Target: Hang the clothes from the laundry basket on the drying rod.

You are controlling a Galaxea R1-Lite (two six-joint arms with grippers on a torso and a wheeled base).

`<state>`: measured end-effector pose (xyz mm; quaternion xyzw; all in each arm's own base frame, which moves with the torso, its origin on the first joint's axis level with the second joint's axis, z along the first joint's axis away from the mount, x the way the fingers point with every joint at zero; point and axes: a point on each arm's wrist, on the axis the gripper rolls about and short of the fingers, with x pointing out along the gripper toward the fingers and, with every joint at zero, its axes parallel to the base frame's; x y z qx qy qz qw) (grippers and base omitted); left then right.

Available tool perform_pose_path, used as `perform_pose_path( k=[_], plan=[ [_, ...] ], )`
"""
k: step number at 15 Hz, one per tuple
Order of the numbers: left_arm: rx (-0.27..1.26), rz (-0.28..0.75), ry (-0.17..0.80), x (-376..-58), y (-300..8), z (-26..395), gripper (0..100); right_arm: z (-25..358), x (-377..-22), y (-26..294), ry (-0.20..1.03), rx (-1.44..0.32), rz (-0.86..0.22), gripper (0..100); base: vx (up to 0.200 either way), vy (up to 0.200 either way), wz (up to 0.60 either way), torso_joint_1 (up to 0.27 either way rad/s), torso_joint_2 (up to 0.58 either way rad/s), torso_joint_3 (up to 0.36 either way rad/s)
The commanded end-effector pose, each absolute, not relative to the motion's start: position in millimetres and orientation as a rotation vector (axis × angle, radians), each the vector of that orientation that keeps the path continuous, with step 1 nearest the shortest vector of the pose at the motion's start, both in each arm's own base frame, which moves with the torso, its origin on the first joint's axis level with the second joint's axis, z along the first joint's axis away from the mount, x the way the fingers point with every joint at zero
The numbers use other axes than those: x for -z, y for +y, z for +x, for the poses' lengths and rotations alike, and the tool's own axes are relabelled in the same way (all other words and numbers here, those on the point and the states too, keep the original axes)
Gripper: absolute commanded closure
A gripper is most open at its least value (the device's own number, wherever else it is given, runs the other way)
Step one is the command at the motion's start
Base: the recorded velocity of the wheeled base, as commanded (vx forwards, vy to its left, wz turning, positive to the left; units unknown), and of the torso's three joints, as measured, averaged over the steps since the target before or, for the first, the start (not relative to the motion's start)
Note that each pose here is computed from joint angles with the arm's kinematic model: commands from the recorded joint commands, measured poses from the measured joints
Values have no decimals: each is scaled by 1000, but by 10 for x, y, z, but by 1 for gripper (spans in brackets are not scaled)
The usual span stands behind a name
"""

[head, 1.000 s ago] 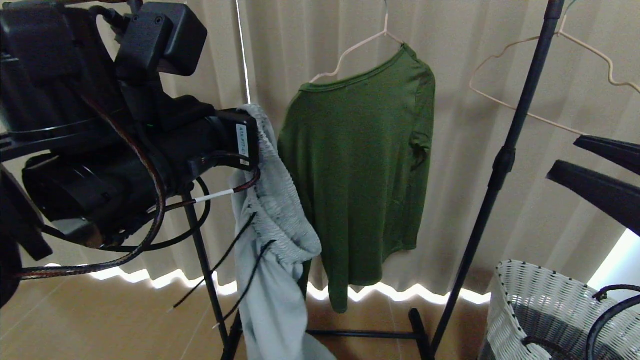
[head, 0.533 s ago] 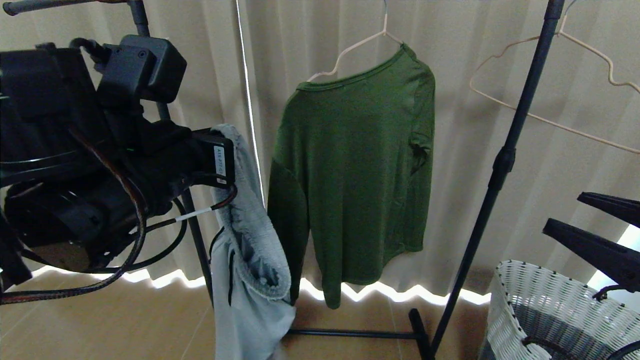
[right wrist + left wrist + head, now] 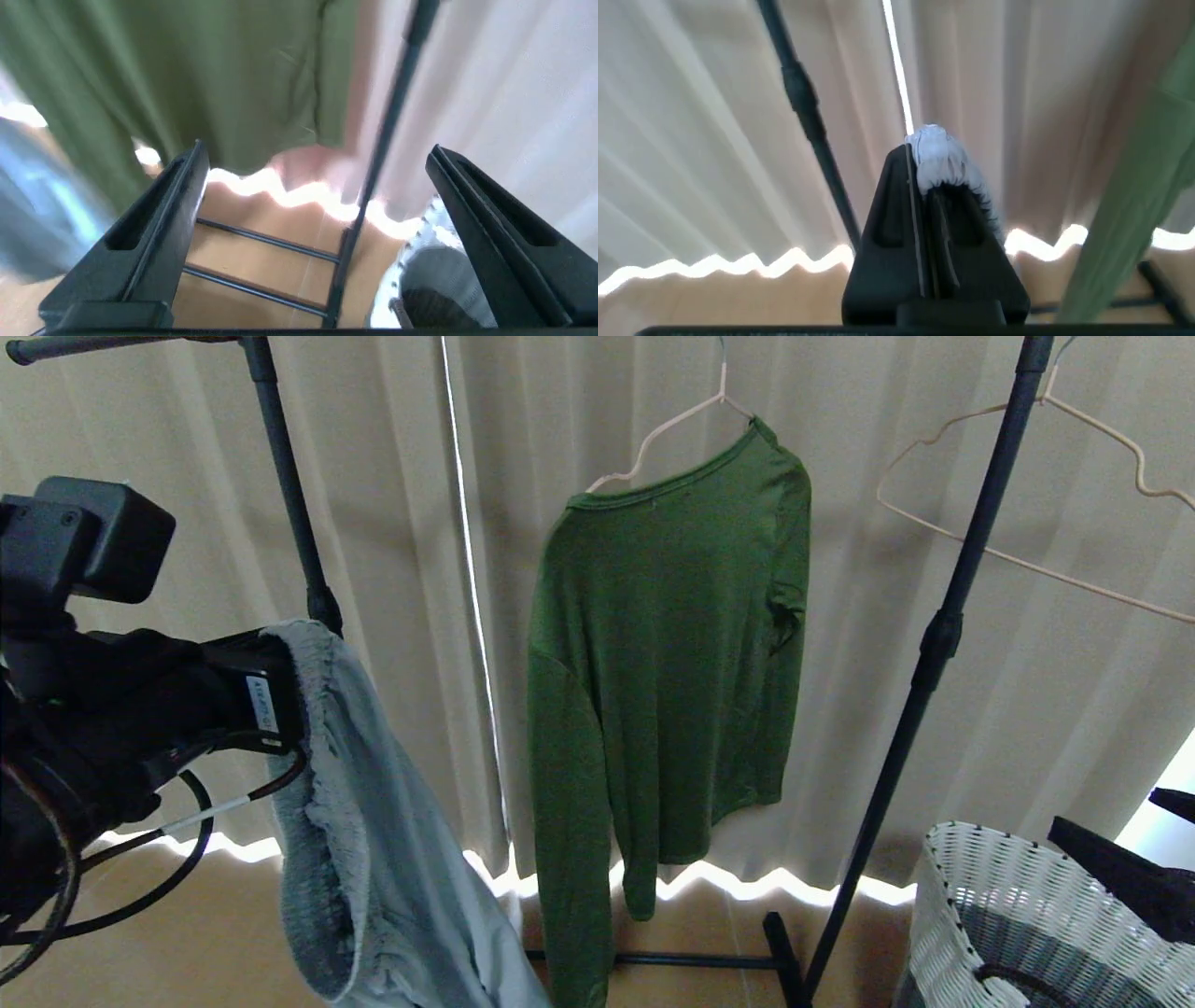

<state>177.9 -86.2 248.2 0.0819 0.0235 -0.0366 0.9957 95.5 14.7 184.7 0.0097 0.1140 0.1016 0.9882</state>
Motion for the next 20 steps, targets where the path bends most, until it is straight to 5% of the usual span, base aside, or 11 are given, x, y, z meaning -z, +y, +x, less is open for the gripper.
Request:
perform_pose_path(
  k=[1, 20],
  plan=[
    [161, 108, 19, -2517, -822, 1660, 100, 896, -1745, 139, 235, -202, 18, 0, 0, 0, 0, 0, 0, 0],
    [243, 160, 86, -2100, -614, 1256, 100, 974, -1766, 133, 170, -196, -59, 0, 0, 0, 0, 8, -36, -28]
  ],
)
